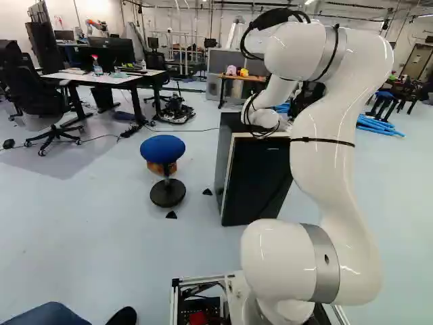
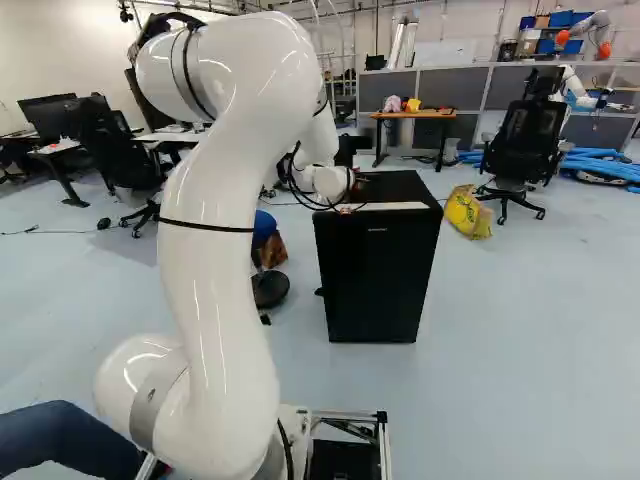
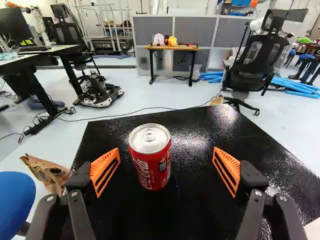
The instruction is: Grab a drink from the fridge
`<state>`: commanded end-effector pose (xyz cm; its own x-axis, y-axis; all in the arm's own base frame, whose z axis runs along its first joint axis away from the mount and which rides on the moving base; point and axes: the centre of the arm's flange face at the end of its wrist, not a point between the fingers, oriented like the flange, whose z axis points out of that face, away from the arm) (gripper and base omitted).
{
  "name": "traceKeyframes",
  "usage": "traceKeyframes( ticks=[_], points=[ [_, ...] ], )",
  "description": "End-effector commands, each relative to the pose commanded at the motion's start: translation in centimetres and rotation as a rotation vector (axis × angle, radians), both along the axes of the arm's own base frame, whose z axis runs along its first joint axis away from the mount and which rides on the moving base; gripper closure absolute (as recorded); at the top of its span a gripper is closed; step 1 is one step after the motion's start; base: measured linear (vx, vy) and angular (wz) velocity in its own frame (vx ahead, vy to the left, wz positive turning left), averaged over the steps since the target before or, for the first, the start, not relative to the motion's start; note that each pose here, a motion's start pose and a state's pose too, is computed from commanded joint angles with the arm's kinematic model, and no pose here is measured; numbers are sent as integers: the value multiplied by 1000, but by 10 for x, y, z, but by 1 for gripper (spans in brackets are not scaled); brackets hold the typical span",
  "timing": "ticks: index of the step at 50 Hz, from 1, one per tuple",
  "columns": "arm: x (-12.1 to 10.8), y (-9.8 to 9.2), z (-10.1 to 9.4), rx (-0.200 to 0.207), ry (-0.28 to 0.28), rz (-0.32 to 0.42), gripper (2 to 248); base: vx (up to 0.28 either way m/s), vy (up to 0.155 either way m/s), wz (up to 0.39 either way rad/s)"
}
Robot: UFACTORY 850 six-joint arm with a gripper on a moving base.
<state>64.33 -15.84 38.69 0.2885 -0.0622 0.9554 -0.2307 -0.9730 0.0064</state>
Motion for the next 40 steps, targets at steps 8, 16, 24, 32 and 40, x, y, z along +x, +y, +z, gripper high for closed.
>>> traceKeyframes(
  ticks=[8, 16, 24, 32, 40],
  points=[
    [6, 2, -1, 7, -6, -7, 3, 0, 0, 0],
    [11, 4, -2, 9, -10, -5, 3, 0, 0, 0],
    [13, 5, -2, 9, -12, -4, 3, 0, 0, 0],
    [13, 5, -3, 9, -10, -4, 3, 0, 0, 0],
    [14, 5, -11, 12, 1, -4, 3, 0, 0, 0]
  ],
)
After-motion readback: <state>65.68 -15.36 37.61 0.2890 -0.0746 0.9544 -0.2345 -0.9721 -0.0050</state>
